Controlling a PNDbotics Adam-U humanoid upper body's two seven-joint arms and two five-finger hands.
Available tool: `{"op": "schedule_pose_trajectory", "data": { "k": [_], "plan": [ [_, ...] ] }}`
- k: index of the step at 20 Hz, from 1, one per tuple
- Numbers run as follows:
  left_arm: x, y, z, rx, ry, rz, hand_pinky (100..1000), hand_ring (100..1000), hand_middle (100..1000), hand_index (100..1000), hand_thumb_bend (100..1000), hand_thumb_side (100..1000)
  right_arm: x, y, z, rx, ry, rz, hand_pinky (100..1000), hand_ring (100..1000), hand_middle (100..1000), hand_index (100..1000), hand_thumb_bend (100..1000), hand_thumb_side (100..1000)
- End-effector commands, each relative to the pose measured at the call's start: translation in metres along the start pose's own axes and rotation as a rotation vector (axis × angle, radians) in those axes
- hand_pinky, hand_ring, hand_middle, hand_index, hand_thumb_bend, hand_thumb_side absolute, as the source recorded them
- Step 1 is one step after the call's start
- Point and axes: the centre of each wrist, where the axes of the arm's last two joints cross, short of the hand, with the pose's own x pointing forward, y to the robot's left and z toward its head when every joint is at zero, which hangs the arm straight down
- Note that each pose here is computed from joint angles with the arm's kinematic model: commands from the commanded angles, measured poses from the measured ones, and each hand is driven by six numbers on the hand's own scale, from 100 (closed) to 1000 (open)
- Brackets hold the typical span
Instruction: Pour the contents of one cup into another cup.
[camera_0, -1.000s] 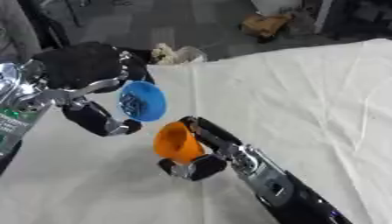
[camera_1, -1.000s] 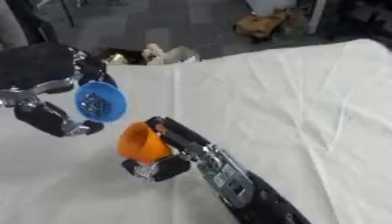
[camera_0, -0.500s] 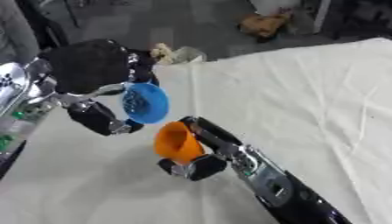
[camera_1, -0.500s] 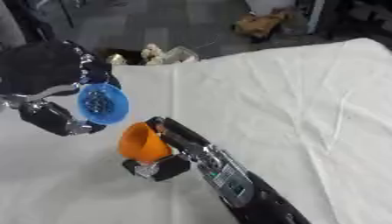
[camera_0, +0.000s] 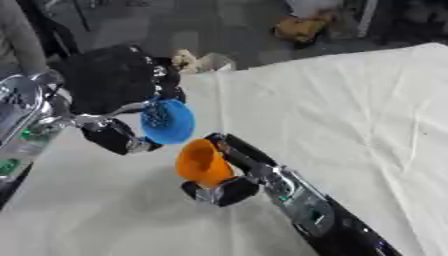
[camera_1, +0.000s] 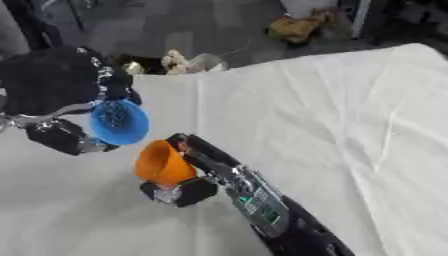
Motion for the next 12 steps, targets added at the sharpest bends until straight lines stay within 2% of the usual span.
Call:
{"op": "schedule_pose_trajectory", "data": {
  "k": [1,12],
  "plan": [
    [-0.003,0.0071,0.0047,0.017,0.011,-0.066,529,339,189,414,100,270,0.004,-0.007,-0.003,-0.02,-0.015,0.012,728,416,258,570,100,389],
    [0.0034,0.0065,0.0054,0.025,0.0,-0.202,541,270,195,431,100,268,0.003,-0.0073,-0.0018,-0.024,-0.008,0.012,726,415,258,569,100,393]
  ]
}}
